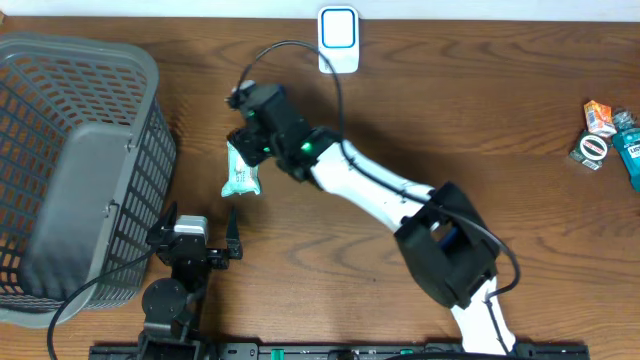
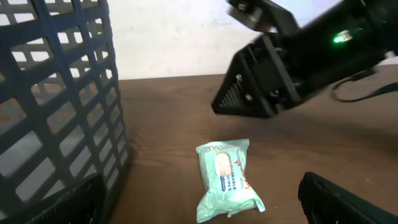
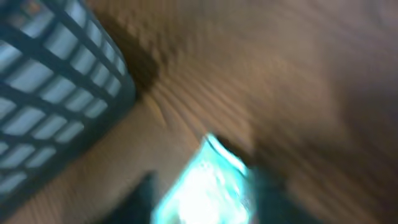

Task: Scan the item barcode
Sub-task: 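Reach the right gripper down to the mint-green wipes pack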

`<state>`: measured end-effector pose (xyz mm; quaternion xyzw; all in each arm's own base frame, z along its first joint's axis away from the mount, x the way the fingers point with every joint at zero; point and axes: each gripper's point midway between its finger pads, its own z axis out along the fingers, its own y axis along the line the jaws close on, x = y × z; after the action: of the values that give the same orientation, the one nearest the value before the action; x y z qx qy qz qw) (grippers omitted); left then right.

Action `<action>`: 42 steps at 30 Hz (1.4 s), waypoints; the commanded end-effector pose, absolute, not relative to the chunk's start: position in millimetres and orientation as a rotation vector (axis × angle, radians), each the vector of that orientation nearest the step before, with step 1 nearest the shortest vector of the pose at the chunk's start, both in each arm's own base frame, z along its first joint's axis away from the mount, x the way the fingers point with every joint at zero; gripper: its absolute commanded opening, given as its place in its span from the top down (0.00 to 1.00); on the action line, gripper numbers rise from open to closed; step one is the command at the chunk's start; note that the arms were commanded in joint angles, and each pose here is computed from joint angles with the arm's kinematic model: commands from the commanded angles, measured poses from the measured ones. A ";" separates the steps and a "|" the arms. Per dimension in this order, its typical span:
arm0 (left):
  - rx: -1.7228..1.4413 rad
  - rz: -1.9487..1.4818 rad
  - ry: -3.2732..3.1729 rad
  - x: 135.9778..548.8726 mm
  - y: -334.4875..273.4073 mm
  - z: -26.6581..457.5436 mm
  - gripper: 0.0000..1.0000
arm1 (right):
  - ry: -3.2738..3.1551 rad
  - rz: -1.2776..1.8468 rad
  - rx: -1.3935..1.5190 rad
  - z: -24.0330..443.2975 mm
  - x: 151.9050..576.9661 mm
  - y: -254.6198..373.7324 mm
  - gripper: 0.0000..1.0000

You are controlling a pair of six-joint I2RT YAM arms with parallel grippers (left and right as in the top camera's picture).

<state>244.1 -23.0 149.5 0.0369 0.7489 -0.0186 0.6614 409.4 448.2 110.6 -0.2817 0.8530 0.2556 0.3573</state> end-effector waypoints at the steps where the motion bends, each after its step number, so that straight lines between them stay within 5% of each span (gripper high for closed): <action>1: 0.073 -0.029 1.748 243.3 -20.1 131.2 0.02 | 2.194 0.566 -0.735 76.6 411.8 458.4 0.92; 2: 0.073 -0.029 1.748 243.3 -20.1 131.2 0.02 | 2.188 0.581 -0.746 70.0 410.0 464.0 0.99; 13: 0.073 -0.029 1.748 243.3 -20.1 131.2 0.02 | 2.214 0.678 -0.892 28.8 380.1 487.0 0.99; 23: 0.073 -0.029 1.748 243.3 -20.1 131.2 0.02 | 2.430 0.381 -1.106 -10.5 360.8 421.4 0.99; 37: 0.073 -0.029 1.748 243.3 -20.1 131.2 0.02 | 2.568 0.194 -0.902 109.9 358.7 324.6 0.98; 42: 0.073 -0.029 1.748 243.3 -20.1 131.2 0.02 | 2.637 0.288 -0.578 141.0 352.1 318.5 0.27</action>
<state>244.1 -23.0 149.5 0.0369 0.7489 -0.0186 0.6614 352.5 320.2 125.4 -0.2992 0.9284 0.0833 0.2043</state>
